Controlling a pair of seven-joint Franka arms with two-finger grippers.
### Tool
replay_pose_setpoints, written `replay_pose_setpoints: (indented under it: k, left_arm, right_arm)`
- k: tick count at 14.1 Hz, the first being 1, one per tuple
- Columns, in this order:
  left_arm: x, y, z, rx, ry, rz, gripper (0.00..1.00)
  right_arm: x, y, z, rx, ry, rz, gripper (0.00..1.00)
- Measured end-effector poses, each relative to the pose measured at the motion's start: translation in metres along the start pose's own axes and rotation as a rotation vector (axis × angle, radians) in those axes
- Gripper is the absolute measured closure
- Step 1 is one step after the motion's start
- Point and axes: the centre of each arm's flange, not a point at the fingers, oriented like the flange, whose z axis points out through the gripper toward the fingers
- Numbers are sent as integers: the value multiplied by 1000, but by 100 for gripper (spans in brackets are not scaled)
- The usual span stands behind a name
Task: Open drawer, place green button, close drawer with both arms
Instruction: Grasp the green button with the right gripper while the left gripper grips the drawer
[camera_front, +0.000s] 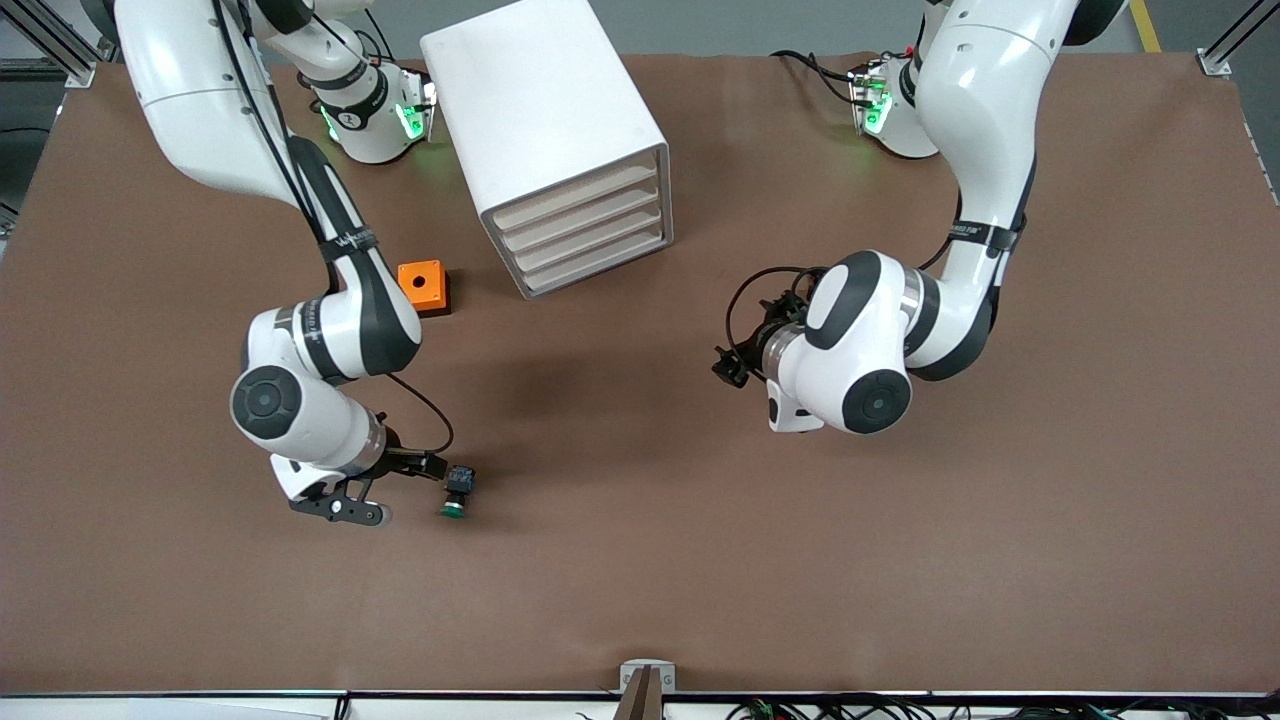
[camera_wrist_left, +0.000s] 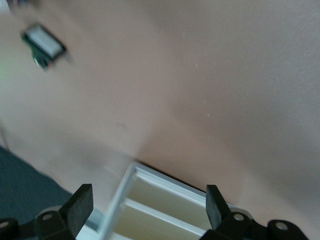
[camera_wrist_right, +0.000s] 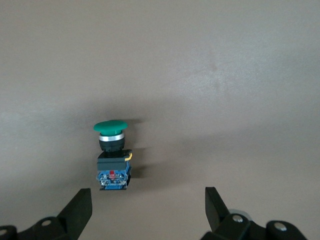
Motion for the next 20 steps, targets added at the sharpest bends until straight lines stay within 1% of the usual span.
replay_pose_setpoints:
  k: [2,4,6,8,10,12,14,17,18,19,20]
  left_arm:
    - [3,11,11,-5,-64,-104,0]
    - [9,25,25,-5,-131,-220,0]
    - [13,37,41,11,-209,-358,0]
    - [15,46,59,46,-290,-507,0]
    - [19,53,79,93,-360,-663,0]
    - [26,58,96,147,-412,-814,0]
    - [22,62,117,216,-440,-915,0]
    - [4,63,144,317,-442,-995,1]
    - [-1,62,153,355,-439,-1015,3]
    - [-3,61,160,387,-438,-1030,4]
    - [-4,60,165,410,-441,-1040,13]
  right_arm:
    - [-4,-17,17,-17,2,20,0]
    - [-8,-33,33,-11,18,47,0]
    - [-11,-42,45,-5,26,62,0]
    - [-11,-45,52,7,44,67,0]
    - [-12,-45,60,5,40,68,0]
    - [-13,-44,69,1,33,72,0]
    - [-14,-44,74,-2,28,73,0]
    - [-14,-44,77,-3,27,76,7]
    - [-14,-44,77,-3,27,77,8]
    - [-14,-44,78,-3,26,78,14]
    - [-14,-44,79,-4,25,78,14]
